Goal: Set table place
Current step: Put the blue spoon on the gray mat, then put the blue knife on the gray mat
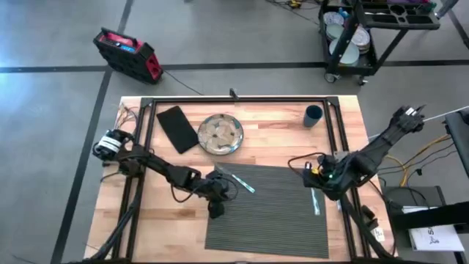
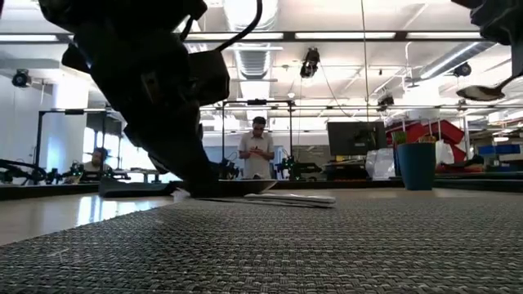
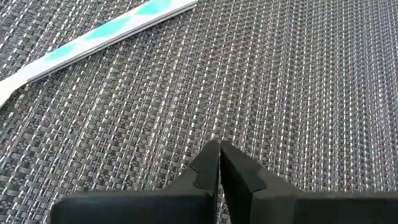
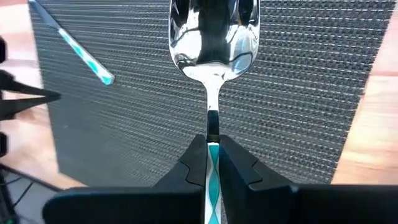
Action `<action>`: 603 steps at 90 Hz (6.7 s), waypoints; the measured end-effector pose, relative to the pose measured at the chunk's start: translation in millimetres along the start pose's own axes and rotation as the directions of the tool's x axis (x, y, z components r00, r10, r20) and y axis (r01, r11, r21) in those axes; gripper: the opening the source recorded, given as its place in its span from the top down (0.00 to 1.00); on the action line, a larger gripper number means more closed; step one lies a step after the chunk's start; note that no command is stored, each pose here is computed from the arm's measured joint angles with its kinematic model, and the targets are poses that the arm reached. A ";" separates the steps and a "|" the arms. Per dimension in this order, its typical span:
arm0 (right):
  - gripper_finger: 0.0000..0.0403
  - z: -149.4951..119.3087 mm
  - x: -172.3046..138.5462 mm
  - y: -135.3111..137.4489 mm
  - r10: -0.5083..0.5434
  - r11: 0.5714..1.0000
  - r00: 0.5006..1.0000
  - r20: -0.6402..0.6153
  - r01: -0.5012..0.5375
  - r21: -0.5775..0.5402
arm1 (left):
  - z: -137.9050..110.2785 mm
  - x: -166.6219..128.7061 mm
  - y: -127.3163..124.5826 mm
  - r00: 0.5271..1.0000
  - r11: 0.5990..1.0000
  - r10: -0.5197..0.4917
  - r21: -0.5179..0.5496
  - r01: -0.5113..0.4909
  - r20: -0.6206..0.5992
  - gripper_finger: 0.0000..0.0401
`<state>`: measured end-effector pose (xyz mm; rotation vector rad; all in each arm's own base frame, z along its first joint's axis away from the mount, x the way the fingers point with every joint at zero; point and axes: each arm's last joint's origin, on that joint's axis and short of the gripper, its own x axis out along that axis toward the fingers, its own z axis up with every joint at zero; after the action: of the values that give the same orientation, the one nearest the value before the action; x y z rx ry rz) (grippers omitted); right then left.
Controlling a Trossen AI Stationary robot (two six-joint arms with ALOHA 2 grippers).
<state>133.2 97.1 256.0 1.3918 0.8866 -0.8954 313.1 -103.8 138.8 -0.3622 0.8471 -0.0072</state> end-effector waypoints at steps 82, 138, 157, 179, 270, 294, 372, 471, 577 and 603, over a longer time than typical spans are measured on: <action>1.00 -36.2 113.5 -17.1 -0.259 0.963 0.963 0.072 0.263 -0.056 | -6.5 -0.5 3.7 0.997 1.000 0.031 -0.004 -0.031 -0.071 1.00; 0.84 -36.0 111.5 -17.8 -0.274 0.957 0.959 0.071 0.279 -0.072 | -6.5 -0.5 3.7 0.997 0.999 0.030 -0.019 -0.032 -0.071 1.00; 0.66 -39.2 108.4 -13.2 -0.260 0.959 0.964 0.057 0.264 -0.102 | -6.5 -0.5 3.7 0.997 0.999 0.030 -0.019 -0.032 -0.071 1.00; 0.55 -42.9 76.0 5.4 -0.171 0.969 0.985 -0.016 0.166 -0.183 | -6.5 -0.5 3.8 0.997 0.999 0.033 -0.019 -0.035 -0.070 1.00; 0.69 3.1 -42.9 150.6 0.438 0.807 0.792 0.424 -0.138 -0.575 | -5.7 -1.3 3.3 0.998 0.999 0.026 -0.035 -0.029 -0.065 1.00; 0.78 7.6 46.1 176.4 0.175 0.738 0.936 0.306 0.081 -0.669 | 5.5 -23.3 -2.0 1.000 0.998 -0.009 -0.056 0.008 -0.017 1.00; 0.85 52.8 164.1 219.0 0.103 0.589 0.993 0.059 -0.012 -0.808 | 15.7 -148.8 -25.6 0.979 0.986 -0.151 -0.054 0.160 0.140 1.00; 1.00 52.5 224.4 210.2 0.014 0.607 0.999 -0.035 -0.036 -0.794 | 16.6 -160.8 -20.8 0.976 0.994 -0.073 -0.062 0.087 0.206 1.00; 0.65 62.5 212.4 194.6 -0.009 0.589 0.999 0.049 0.045 -0.807 | 16.7 -160.7 -20.8 0.976 0.994 -0.071 -0.066 0.087 0.207 1.00; 0.94 62.7 213.0 193.0 -0.014 0.591 0.999 0.049 0.048 -0.805 | 16.7 -160.7 -20.7 0.976 0.995 -0.071 -0.059 0.085 0.207 1.00</action>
<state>396.3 32.4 141.5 0.5426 1.1012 -0.4137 221.2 -94.1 272.9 -0.4518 0.6295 -0.0134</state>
